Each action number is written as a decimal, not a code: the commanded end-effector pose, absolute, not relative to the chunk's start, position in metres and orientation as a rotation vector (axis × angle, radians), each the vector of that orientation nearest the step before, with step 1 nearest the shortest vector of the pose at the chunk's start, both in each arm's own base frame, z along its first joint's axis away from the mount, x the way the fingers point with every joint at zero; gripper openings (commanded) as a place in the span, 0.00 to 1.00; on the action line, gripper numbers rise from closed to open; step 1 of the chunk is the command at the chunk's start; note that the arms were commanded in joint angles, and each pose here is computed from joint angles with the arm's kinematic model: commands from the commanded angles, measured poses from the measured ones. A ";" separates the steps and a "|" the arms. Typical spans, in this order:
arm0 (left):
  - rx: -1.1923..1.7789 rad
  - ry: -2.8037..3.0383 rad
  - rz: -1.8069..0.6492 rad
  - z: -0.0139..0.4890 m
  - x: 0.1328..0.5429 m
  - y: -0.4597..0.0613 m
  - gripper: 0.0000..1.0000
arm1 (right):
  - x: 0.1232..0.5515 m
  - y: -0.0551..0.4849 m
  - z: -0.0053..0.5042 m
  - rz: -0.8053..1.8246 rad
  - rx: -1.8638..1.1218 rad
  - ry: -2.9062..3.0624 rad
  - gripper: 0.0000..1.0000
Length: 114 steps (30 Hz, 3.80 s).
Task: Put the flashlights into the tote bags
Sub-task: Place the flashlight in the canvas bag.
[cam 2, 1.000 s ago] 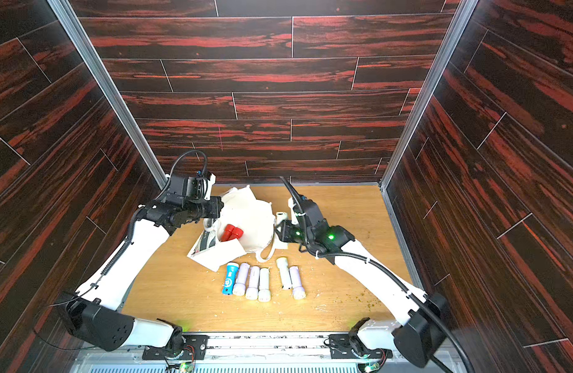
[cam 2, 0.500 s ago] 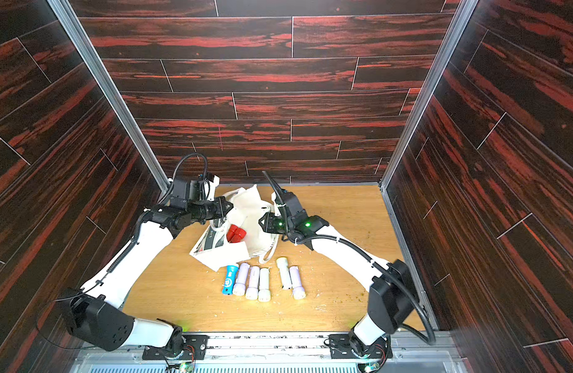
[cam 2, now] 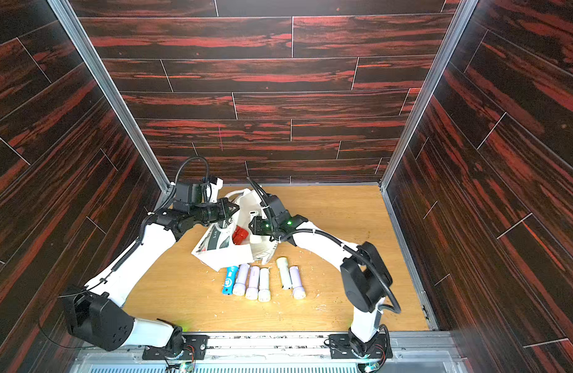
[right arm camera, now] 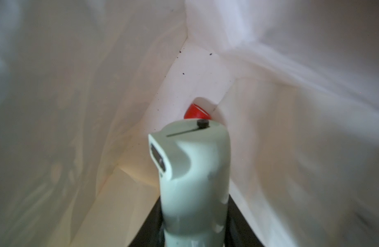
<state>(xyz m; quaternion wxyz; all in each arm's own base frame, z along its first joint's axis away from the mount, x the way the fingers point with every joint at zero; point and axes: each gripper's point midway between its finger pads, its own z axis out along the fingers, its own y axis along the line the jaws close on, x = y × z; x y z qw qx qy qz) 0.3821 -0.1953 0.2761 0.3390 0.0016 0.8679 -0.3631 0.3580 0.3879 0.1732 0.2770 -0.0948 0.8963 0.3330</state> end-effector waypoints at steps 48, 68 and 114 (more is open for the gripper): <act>-0.034 2.237 -0.987 0.284 0.376 -0.194 0.00 | 0.367 0.443 0.071 0.954 -0.188 2.631 0.55; -0.019 2.275 -0.851 0.272 0.375 -0.180 0.00 | 0.374 0.428 0.128 0.885 -0.185 2.527 0.88; 0.010 2.320 -0.046 0.243 0.365 -0.074 0.00 | 0.212 0.223 0.087 0.251 -0.106 2.923 0.60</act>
